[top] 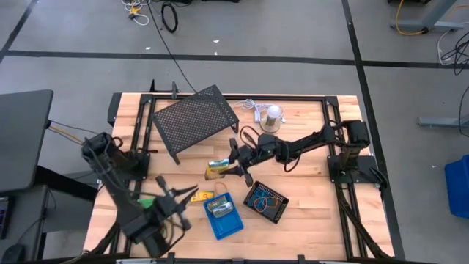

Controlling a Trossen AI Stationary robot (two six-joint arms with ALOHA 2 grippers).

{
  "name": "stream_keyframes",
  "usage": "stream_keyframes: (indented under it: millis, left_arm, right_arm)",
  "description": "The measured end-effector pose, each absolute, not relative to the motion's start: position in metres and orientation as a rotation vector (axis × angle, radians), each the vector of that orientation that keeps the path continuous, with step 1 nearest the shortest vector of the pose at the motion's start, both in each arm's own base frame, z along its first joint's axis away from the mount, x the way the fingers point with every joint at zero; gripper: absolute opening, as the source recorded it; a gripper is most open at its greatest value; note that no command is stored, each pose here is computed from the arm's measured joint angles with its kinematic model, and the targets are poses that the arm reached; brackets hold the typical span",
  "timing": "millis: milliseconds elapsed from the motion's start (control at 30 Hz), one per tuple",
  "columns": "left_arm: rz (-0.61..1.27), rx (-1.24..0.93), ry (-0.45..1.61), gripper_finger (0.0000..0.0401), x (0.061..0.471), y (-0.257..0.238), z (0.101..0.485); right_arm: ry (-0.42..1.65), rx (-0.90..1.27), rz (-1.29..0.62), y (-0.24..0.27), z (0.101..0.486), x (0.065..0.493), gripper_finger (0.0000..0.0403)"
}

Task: Pick & Place Office Desk Supplies
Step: Put the yellow crayon box into the blue bin

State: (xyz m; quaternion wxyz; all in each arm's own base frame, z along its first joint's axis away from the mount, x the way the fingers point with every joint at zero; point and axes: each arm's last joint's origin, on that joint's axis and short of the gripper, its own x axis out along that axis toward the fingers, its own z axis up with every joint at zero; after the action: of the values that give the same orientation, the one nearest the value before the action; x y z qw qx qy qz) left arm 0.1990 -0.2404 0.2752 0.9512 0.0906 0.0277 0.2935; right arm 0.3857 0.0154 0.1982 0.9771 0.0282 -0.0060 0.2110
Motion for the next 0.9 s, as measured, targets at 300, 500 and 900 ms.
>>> stream_keyframes:
  millis: [300, 500, 900]
  left_arm:
    - [0.475, 0.187, 0.045, 0.0038, 0.169, -0.264, 0.279]
    - [0.469, 0.193, 0.046, 0.0038, 0.167, -0.265, 0.277]
    - [0.484, 0.184, 0.046, 0.0038, 0.171, -0.262, 0.274]
  right_arm:
    - [0.095, -0.048, 0.527, 0.074, 0.203, 0.372, 0.0099]
    - [0.158, -0.115, 0.544, 0.117, 0.213, 0.352, 0.0099]
    - [0.188, -0.146, 0.504, 0.16, 0.194, 0.343, 0.0099]
